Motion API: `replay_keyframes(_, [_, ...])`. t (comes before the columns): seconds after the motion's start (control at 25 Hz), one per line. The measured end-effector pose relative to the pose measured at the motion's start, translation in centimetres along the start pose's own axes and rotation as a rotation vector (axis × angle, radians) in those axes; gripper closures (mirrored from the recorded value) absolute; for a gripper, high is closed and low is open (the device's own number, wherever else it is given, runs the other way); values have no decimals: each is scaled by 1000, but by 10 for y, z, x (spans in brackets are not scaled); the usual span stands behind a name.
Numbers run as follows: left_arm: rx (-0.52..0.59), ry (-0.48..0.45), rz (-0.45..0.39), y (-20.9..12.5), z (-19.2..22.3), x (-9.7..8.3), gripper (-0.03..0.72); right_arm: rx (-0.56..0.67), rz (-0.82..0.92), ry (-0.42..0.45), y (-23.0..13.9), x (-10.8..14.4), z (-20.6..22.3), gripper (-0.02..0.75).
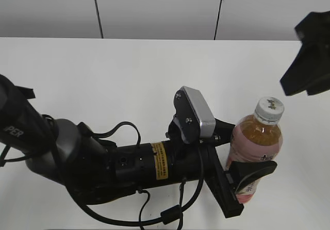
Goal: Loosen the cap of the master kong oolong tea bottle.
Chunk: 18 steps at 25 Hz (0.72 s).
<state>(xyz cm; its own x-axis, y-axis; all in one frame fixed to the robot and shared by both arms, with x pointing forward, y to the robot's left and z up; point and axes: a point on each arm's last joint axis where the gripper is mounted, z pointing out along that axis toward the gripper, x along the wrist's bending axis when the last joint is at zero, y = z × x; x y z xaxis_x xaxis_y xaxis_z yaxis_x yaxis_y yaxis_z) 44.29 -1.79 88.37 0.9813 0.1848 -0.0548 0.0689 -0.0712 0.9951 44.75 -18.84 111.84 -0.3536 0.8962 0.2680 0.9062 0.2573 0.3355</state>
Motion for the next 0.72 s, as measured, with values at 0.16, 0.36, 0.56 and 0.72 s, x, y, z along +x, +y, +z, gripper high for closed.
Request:
replay_keyframes(0.16, [0,0,0,0,0,0,263,83,-9,11,4,13,22,451])
replay_keyframes(0.36, [0,0,0,0,0,0,263,120,0,1,6,14,32,454])
replay_keyframes(0.56, [0,0,0,0,0,0,263,120,3,-2,6,14,32,430])
replay_keyframes(0.72, [0,0,0,0,0,0,263,120,3,-2,6,14,32,342])
